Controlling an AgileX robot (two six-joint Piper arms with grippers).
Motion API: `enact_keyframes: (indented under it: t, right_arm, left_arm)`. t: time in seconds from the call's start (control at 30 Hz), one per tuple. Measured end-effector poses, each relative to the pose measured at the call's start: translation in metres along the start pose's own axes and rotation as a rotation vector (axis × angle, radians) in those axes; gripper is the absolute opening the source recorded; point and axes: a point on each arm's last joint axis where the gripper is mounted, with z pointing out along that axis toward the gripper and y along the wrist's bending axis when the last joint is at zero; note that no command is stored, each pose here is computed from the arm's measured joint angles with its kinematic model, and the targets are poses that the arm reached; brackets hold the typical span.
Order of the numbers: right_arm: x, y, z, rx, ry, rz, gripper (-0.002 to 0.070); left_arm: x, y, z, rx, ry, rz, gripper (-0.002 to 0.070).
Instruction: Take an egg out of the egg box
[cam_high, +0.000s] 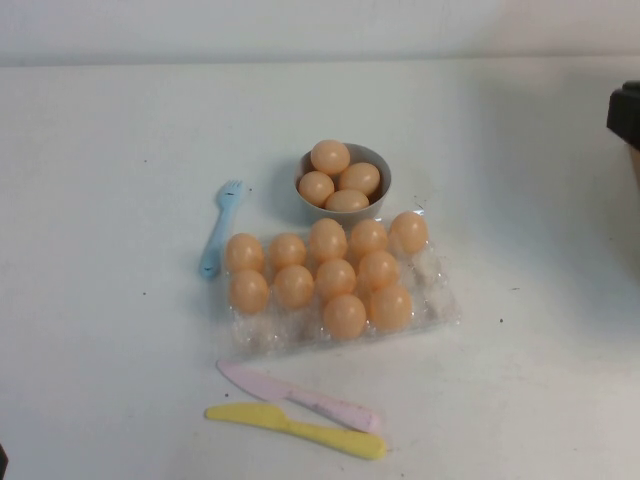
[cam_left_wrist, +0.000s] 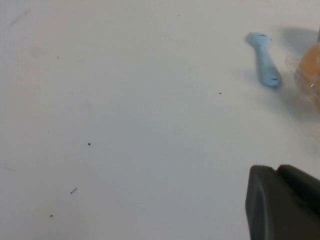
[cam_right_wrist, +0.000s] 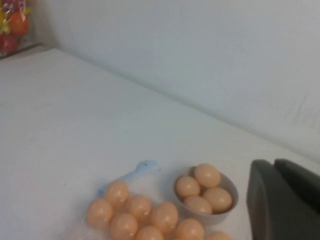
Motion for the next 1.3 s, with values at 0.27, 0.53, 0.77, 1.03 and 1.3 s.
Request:
enact_keyframes:
  t: [0.27, 0.53, 0.77, 1.03, 1.3]
  right_arm:
    - [0.015, 0.01, -0.01, -0.097, 0.159, -0.135, -0.0016]
    - [0.041, 0.014, -0.039, -0.059, 0.173, -0.237, -0.0016]
    - [0.08, 0.022, -0.074, -0.006, 0.097, -0.268, -0.0017]
    - [0.136, 0.012, -0.077, 0.196, -0.076, -0.179, -0.0017]
    - [0.197, -0.003, -0.078, 0.453, 0.009, -0.082, -0.0017]
  left_arm:
    - [0.0, 0.0, 0.0, 0.0, 0.0, 0.0, -0.0004]
    - [0.0, 0.0, 0.0, 0.0, 0.0, 0.0, -0.0004]
    - [0.0, 0.0, 0.0, 0.0, 0.0, 0.0, -0.0004]
    - [0.0, 0.0, 0.0, 0.0, 0.0, 0.0, -0.0004]
    - [0.0, 0.0, 0.0, 0.0, 0.0, 0.0, -0.0004]
